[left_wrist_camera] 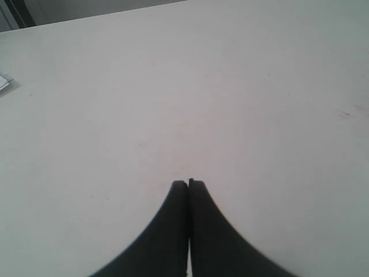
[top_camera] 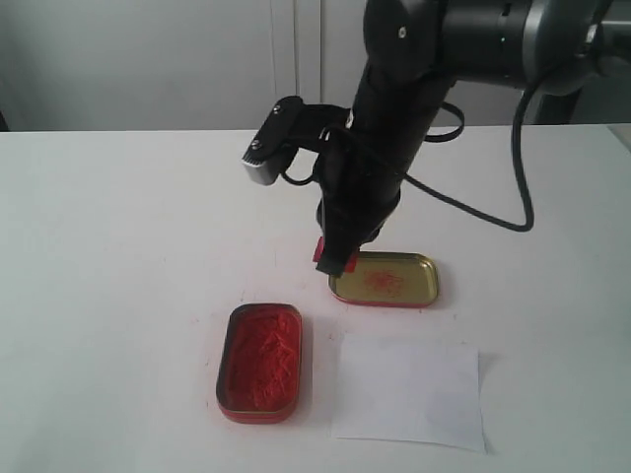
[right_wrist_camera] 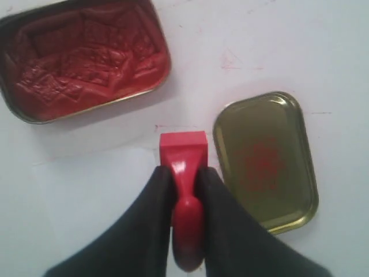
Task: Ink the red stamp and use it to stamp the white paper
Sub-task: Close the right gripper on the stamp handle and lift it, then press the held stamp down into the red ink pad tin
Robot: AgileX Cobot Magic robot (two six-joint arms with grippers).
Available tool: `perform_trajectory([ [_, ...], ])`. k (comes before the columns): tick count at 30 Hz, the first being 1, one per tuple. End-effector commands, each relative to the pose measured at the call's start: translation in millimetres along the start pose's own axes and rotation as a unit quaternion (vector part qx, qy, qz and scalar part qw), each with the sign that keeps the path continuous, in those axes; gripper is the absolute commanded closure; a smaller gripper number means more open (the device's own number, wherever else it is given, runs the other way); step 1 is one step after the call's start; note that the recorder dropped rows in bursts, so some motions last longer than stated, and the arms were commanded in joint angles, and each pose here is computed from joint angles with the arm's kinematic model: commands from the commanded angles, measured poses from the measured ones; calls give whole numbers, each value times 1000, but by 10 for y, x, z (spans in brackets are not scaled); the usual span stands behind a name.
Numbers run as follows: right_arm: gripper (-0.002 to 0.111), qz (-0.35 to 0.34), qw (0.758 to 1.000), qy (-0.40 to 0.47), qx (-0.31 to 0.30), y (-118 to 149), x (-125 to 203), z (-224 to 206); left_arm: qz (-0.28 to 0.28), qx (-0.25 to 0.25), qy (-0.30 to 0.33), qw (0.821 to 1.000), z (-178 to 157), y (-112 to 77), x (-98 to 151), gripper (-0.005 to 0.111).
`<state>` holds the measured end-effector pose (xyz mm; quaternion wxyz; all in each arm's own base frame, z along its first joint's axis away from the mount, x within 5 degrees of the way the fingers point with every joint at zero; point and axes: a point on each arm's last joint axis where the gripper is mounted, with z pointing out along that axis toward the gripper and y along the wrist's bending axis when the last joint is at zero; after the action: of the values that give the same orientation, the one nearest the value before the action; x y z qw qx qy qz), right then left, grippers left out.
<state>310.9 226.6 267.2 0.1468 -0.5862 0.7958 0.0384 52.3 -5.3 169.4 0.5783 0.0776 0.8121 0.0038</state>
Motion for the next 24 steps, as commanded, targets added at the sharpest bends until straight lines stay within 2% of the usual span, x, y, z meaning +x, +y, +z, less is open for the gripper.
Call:
perform_trajectory([
  [1,108,-8,1000,7,8,192,-121,-17,0,0,0,1000,2,-2,10,107],
  [9,108,-31,999,14,-12,555,-342,129,0,0,0,1000,2,-2,10,107],
  [14,108,-26,999,27,-21,663,-503,239,0,0,0,1000,2,-2,10,107],
  [24,108,-14,996,73,-40,613,-718,642,0,0,0,1000,2,-2,10,107],
])
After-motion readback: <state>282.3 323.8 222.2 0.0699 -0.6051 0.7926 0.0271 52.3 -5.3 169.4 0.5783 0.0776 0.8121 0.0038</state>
